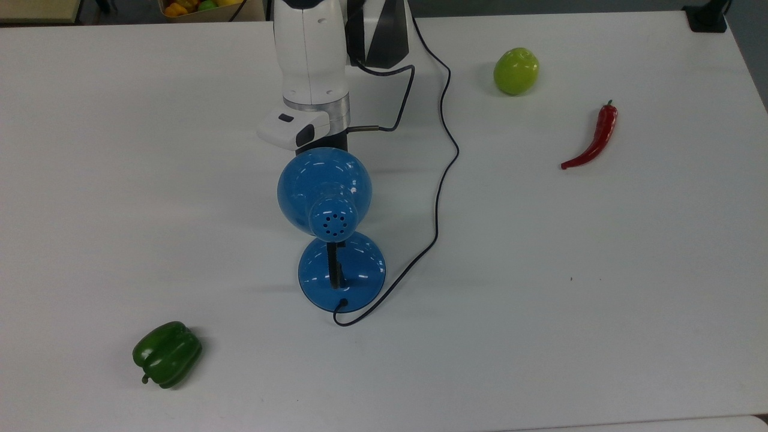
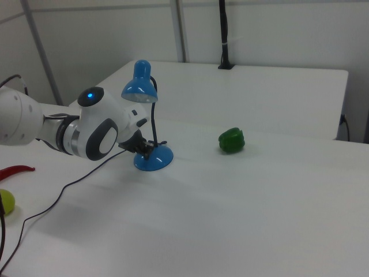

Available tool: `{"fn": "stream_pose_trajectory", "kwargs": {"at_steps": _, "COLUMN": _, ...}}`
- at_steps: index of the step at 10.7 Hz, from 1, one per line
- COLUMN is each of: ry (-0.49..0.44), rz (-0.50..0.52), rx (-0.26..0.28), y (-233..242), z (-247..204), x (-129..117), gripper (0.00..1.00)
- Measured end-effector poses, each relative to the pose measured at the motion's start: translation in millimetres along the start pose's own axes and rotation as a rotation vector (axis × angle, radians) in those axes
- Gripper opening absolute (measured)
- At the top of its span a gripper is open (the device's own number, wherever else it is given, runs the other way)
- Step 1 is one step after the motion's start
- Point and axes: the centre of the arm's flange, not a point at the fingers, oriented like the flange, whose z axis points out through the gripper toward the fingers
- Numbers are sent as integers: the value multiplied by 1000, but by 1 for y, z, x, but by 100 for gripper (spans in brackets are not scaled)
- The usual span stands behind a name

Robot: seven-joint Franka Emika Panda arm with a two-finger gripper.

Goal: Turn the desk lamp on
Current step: 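Press the switch on the lamp base with the gripper fingers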

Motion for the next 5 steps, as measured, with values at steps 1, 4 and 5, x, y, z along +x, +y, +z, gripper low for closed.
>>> {"fn": "stream_pose_trajectory", "kwargs": {"at_steps": 1, "ry": 17, "rz": -1, "rx": -2, "y": -1, "z": 2, "x": 0, "gripper": 1}}
{"fn": "stream_pose_trajectory", "kwargs": {"at_steps": 4, "ry": 36, "rz": -4, "rx": 2, "y": -6, "z": 6, "x": 2, "gripper": 1}}
{"fn": "stream_pose_trajectory", "kwargs": {"at_steps": 5, "ry": 38, "rz": -4, "rx": 2, "y": -6, "z": 6, "x": 3, "gripper": 1}}
